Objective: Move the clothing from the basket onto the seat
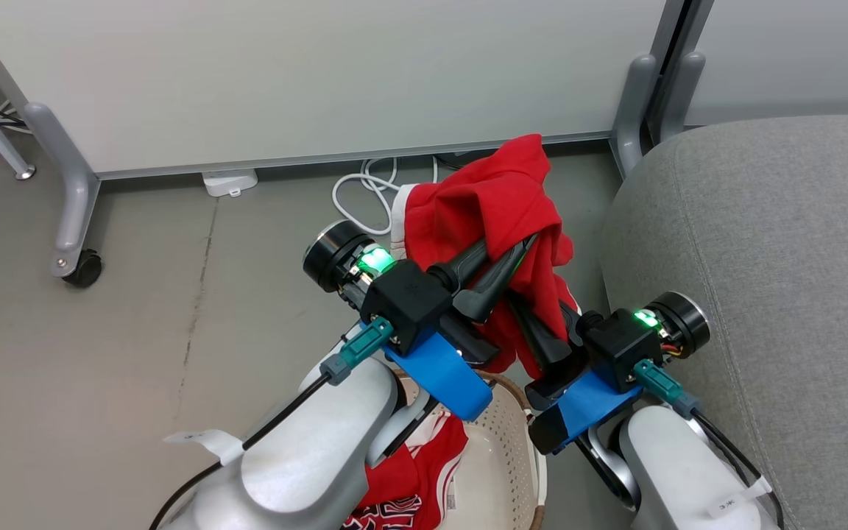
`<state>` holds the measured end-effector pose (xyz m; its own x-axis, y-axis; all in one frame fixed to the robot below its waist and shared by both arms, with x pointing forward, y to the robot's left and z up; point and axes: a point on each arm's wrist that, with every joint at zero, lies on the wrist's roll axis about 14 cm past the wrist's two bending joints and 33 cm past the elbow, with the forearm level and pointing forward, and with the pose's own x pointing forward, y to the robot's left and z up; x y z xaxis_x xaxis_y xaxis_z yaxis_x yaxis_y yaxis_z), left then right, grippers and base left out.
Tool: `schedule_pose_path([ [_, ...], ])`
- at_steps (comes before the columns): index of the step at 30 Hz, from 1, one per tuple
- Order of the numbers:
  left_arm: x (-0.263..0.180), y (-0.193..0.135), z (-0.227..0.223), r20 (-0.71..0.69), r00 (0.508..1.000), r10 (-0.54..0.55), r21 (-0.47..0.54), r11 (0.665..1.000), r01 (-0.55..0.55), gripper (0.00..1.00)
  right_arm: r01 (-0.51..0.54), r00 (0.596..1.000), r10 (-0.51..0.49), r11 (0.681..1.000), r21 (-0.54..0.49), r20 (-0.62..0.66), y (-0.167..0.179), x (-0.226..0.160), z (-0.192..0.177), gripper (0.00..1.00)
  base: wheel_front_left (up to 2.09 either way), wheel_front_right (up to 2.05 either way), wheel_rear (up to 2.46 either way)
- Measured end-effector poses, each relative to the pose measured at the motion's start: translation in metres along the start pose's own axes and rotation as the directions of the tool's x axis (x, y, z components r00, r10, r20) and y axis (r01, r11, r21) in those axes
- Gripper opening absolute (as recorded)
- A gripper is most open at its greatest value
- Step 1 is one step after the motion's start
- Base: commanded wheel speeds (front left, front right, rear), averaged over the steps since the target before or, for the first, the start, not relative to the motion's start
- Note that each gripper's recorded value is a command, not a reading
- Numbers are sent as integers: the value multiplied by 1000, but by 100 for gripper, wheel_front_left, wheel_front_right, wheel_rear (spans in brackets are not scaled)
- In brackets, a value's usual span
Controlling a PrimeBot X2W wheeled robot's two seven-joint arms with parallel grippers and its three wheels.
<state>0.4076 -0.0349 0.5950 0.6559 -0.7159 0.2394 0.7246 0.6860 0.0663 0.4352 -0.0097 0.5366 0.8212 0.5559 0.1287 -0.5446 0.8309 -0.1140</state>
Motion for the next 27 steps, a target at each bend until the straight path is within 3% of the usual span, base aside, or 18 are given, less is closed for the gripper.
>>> schedule_pose_path([
  [8,0,0,0,-2,1000,2,0,1000,-2,0,0,1000,0,1000,7,7,0,0,2,0,0,0,0],
  [9,0,1,-1,-3,1000,3,-1,1000,-3,40,0,1000,0,1000,7,8,0,0,2,0,0,0,0],
  [10,0,1,-1,-5,1000,5,-1,1000,-5,100,0,1000,0,1000,8,8,0,0,3,0,0,0,0],
  [20,-1,2,-5,-15,1000,11,-1,1000,-11,100,10,1000,-10,1000,19,4,-2,0,1,0,0,0,0],
  [27,-3,3,-15,-41,999,9,-7,1000,-9,100,81,997,-81,996,34,0,-25,-5,-2,0,0,0,0],
])
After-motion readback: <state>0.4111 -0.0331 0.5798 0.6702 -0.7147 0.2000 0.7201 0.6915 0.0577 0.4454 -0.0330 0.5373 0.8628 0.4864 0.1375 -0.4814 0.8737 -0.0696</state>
